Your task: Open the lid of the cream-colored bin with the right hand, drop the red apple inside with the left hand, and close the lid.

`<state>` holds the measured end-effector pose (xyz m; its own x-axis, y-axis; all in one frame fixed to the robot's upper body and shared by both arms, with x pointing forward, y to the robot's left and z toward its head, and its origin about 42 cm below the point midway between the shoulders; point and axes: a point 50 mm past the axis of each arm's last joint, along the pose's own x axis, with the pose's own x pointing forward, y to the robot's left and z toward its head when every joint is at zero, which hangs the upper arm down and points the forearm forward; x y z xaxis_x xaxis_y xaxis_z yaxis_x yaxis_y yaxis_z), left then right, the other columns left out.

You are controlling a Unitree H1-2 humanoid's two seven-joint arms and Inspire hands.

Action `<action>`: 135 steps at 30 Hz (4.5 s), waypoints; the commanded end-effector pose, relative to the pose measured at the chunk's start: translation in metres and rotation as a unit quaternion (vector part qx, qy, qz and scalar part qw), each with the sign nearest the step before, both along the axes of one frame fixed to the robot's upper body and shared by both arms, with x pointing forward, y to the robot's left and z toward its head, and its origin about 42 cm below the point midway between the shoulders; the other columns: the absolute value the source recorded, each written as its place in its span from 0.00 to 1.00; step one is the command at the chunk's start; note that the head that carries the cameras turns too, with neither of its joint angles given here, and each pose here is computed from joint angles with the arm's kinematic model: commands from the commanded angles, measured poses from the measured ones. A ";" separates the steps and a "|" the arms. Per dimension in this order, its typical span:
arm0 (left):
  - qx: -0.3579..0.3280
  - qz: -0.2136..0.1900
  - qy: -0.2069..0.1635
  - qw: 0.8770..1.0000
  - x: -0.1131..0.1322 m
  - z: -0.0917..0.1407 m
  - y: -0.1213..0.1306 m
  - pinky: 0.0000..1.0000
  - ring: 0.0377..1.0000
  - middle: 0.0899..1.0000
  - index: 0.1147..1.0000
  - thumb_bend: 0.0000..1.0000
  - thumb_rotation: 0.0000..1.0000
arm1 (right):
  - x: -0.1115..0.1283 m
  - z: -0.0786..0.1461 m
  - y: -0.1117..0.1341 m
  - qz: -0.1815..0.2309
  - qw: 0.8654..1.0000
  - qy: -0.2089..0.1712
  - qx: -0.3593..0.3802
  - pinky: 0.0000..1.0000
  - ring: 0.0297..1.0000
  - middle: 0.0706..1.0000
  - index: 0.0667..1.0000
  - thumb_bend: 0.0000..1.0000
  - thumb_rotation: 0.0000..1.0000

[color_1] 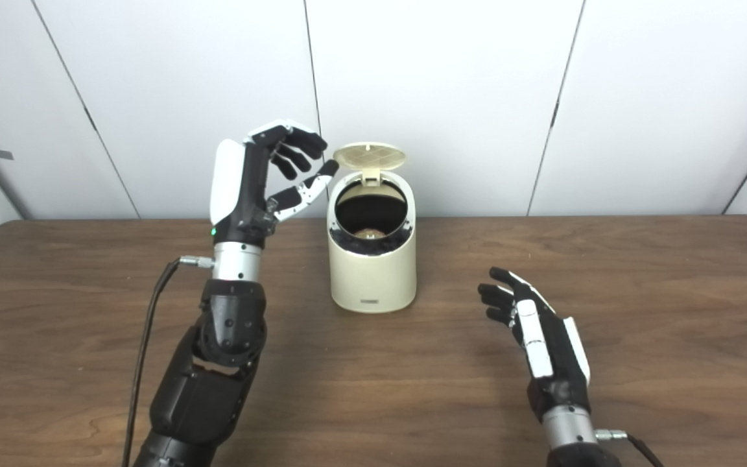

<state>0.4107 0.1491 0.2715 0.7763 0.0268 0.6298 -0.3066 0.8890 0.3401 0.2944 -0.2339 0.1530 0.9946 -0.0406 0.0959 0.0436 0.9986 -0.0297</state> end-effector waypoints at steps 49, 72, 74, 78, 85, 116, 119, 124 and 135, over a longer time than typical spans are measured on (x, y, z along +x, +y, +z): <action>-0.216 -0.106 0.283 0.929 -0.117 -0.120 0.083 1.00 0.99 0.99 1.00 0.58 0.87 | 0.157 0.202 0.090 0.099 0.874 -0.212 -0.426 0.86 0.94 0.93 0.86 0.50 0.89; -0.223 -0.073 0.264 0.936 -0.115 -0.119 0.080 0.93 0.93 0.93 0.92 0.56 0.85 | 0.154 0.204 0.083 0.099 0.817 -0.205 -0.529 0.92 1.00 0.96 0.70 0.49 0.97; -0.221 -0.069 0.263 0.936 -0.115 -0.119 0.081 0.93 0.92 0.92 0.91 0.56 0.86 | 0.151 0.203 0.080 0.099 0.816 -0.201 -0.532 0.92 1.00 0.96 0.71 0.50 0.98; -0.221 -0.068 0.259 0.938 -0.115 -0.120 0.081 0.92 0.92 0.92 0.91 0.56 0.86 | 0.148 0.200 0.076 0.098 0.815 -0.195 -0.537 0.90 1.00 0.95 0.71 0.48 0.97; -0.224 -0.069 0.258 0.937 -0.116 -0.118 0.080 0.91 0.90 0.91 0.89 0.57 0.85 | 0.139 0.198 0.072 0.102 0.807 -0.198 -0.547 0.89 1.00 0.94 0.70 0.48 0.96; -0.228 -0.067 0.263 0.935 -0.114 -0.119 0.077 0.87 0.90 0.91 0.90 0.57 0.84 | 0.111 0.149 0.063 0.178 0.750 -0.181 -0.611 1.00 1.00 0.93 0.70 0.54 0.86; -0.226 -0.069 0.263 0.936 -0.114 -0.119 0.077 0.87 0.91 0.92 0.90 0.59 0.83 | 0.109 0.144 0.062 0.182 0.747 -0.182 -0.613 1.00 1.00 0.93 0.69 0.54 0.86; -0.228 -0.069 0.262 0.935 -0.114 -0.119 0.078 0.87 0.91 0.92 0.90 0.58 0.83 | 0.106 0.137 0.061 0.188 0.741 -0.176 -0.620 0.99 1.00 0.93 0.69 0.53 0.87; -0.229 -0.069 0.262 0.935 -0.115 -0.117 0.078 0.85 0.90 0.91 0.90 0.58 0.83 | 0.101 0.126 0.070 0.199 0.706 -0.174 -0.657 1.00 1.00 0.94 0.71 0.52 0.89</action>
